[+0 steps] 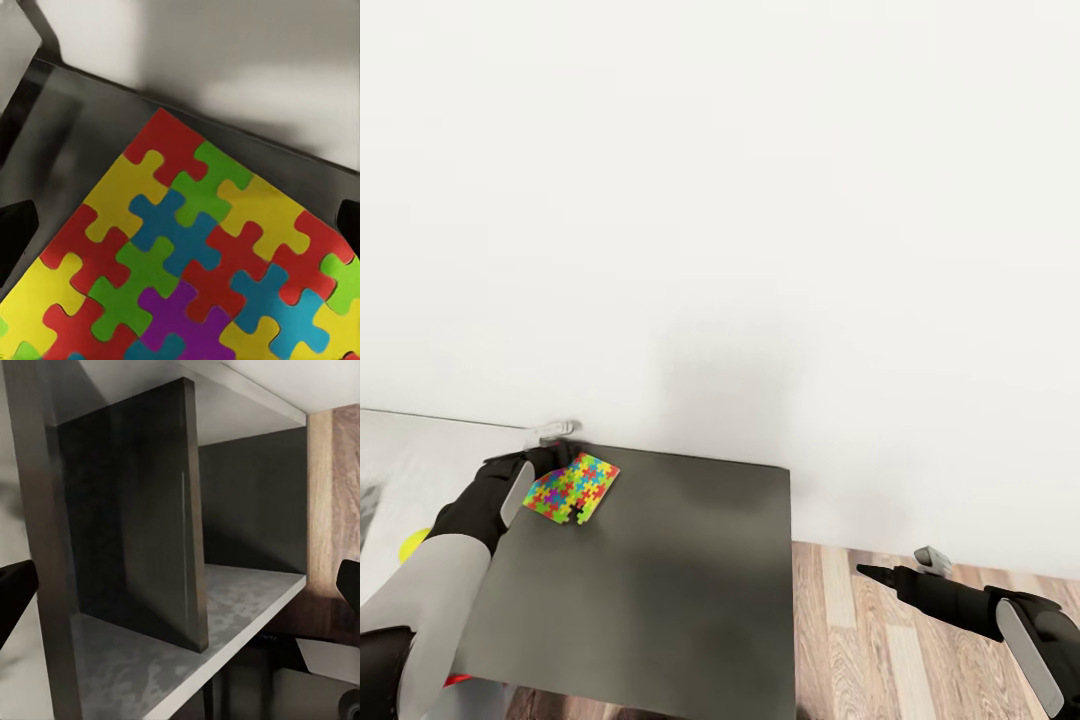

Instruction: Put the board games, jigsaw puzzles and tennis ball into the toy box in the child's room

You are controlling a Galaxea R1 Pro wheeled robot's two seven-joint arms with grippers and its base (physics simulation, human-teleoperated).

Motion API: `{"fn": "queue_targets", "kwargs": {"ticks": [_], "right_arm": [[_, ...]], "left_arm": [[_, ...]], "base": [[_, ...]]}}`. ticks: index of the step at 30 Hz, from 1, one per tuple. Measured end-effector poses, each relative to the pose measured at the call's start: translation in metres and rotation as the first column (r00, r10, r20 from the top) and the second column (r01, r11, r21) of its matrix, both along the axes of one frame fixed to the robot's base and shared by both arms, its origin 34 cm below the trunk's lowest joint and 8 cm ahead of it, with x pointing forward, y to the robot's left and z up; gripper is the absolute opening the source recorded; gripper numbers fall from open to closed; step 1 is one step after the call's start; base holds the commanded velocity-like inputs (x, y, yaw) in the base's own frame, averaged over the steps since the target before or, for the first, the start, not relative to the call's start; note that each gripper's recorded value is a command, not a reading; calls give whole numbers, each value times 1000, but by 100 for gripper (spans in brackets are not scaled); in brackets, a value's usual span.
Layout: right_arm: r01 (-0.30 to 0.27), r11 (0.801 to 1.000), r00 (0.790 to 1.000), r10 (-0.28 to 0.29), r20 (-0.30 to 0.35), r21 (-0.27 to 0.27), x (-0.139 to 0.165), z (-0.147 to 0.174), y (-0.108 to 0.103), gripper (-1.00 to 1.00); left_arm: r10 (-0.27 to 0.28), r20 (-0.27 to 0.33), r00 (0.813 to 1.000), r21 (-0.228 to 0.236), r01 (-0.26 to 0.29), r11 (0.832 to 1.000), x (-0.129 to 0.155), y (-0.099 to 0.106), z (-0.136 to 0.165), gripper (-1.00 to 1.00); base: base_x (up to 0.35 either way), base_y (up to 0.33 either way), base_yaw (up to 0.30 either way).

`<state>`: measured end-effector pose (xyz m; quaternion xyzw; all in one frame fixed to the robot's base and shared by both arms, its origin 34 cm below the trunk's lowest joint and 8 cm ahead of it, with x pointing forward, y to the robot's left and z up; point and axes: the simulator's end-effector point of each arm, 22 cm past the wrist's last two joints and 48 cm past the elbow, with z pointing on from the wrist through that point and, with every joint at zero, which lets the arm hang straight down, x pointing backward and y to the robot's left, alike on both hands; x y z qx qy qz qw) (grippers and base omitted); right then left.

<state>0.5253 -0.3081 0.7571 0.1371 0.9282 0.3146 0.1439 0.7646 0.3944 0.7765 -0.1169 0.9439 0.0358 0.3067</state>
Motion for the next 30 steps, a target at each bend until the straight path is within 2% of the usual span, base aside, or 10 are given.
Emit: {"fn": "queue_targets", "kwargs": {"ticks": [30], "right_arm": [[0,1000,1000,0,-10,0,-2,-4,0,100]], "left_arm": [[-1,-7,1000,15,2,1000,-1,5,-4,100]], "base": [[0,0,0]]}}
